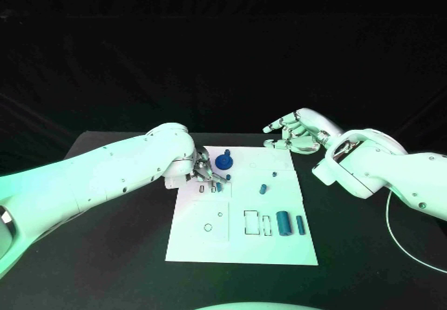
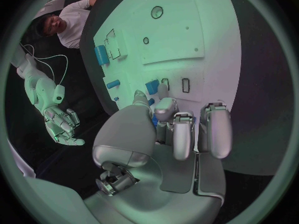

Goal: Assemble the parts on the task board

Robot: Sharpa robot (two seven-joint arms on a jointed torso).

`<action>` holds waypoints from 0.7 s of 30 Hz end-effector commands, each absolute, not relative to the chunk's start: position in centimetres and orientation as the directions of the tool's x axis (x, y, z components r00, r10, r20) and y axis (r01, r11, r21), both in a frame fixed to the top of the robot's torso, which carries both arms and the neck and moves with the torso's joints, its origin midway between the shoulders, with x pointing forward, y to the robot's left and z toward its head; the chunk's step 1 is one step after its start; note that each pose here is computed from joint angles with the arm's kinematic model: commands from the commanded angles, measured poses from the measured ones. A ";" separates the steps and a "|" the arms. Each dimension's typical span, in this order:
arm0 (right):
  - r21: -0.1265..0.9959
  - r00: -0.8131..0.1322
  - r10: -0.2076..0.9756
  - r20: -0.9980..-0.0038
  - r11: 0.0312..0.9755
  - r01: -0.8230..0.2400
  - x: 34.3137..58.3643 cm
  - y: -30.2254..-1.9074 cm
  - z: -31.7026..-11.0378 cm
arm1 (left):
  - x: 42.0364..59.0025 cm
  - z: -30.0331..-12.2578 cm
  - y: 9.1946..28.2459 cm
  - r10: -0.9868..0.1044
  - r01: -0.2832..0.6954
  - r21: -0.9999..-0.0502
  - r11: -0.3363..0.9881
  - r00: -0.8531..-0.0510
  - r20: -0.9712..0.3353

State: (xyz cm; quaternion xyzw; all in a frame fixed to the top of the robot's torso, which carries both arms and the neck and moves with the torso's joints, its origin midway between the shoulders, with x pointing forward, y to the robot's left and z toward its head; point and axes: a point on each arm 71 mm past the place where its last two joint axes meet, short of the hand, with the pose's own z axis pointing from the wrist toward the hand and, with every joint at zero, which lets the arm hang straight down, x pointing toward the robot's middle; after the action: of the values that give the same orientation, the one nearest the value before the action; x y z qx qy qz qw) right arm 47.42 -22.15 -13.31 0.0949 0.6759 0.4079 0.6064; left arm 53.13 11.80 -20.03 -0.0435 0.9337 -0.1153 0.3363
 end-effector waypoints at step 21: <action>0.660 -0.263 0.607 -0.750 0.654 -0.370 47.4 -21.8 -13.4 | 53.3 -20.5 11.1 -0.144 0.003 -0.240 0.971 -0.792 -0.593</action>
State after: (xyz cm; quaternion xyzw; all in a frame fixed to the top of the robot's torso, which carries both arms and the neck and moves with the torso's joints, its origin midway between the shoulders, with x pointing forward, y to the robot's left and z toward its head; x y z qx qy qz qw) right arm 47.44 -21.94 -13.38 0.0932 0.6793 0.4078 0.6030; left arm 53.39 11.31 -20.36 -0.0426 0.9362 -0.1126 0.3301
